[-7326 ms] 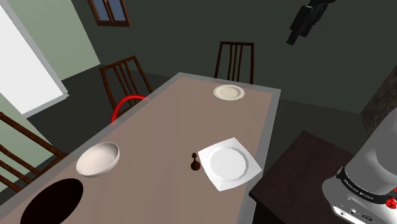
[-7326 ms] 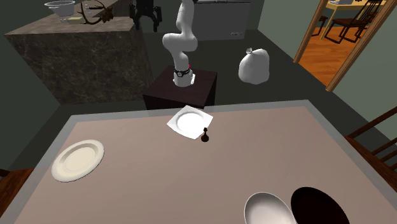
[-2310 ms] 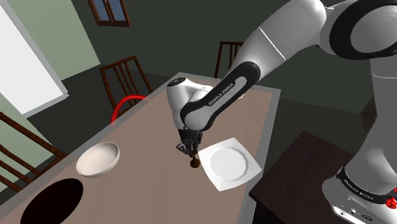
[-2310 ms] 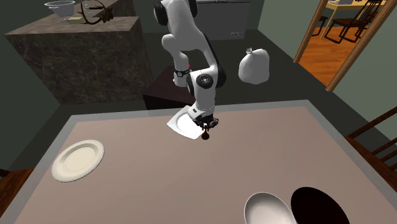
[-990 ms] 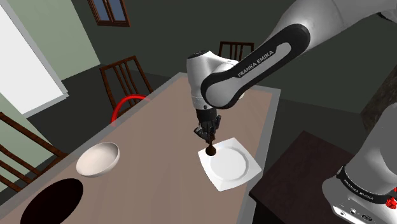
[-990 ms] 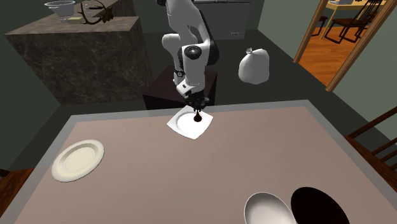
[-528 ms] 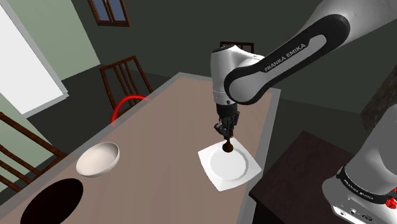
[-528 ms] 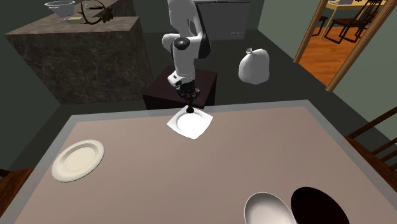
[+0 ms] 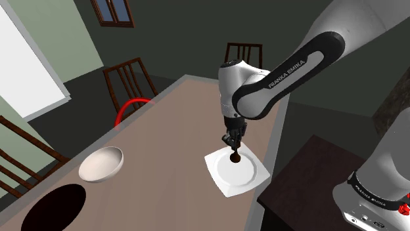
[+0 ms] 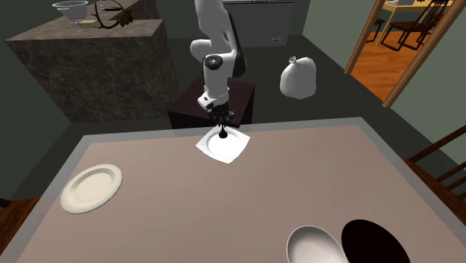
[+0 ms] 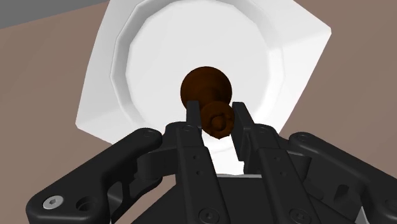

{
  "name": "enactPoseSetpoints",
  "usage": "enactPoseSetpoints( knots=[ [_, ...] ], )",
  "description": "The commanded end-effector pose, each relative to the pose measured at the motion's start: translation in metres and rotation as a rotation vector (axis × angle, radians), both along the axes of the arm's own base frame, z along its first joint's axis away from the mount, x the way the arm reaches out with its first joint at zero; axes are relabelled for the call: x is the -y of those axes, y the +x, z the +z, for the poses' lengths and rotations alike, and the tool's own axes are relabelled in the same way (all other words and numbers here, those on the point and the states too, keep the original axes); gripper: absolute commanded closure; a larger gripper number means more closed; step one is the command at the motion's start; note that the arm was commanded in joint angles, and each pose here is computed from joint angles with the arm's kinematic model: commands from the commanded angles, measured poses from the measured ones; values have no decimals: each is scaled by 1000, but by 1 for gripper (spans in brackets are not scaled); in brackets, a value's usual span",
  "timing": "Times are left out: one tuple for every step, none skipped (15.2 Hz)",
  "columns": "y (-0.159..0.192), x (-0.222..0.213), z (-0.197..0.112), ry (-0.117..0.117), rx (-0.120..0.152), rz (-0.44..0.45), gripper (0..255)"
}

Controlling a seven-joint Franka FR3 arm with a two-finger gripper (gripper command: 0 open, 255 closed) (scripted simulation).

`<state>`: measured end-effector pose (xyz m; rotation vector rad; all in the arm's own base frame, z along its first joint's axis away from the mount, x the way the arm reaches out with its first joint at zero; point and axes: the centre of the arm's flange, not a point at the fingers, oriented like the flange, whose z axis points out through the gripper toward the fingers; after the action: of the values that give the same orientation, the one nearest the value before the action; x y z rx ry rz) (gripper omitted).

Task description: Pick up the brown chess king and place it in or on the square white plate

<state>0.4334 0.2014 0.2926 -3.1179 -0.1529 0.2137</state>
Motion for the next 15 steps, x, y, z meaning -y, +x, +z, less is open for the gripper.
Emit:
enactPoseSetpoints(
  knots=[
    [-1,0,-10,0,1,0,255],
    [-1,0,-16,0,1,0,255],
    [-1,0,-21,0,1,0,255],
    [-1,0,-26,0,1,0,255],
    [-1,0,-31,0,1,0,255],
    [-1,0,-37,0,1,0,255],
    [-1,0,-42,0,1,0,255],
    [-1,0,-47,0,1,0,255],
    [-1,0,-53,0,1,0,255],
    [-1,0,-56,0,1,0,255],
    [-1,0,-56,0,1,0,255],
    [-1,0,-56,0,1,0,255],
    [-1,0,-56,0,1,0,255],
    [-1,0,-56,0,1,0,255],
    [-1,0,-56,0,1,0,255]
  ],
)
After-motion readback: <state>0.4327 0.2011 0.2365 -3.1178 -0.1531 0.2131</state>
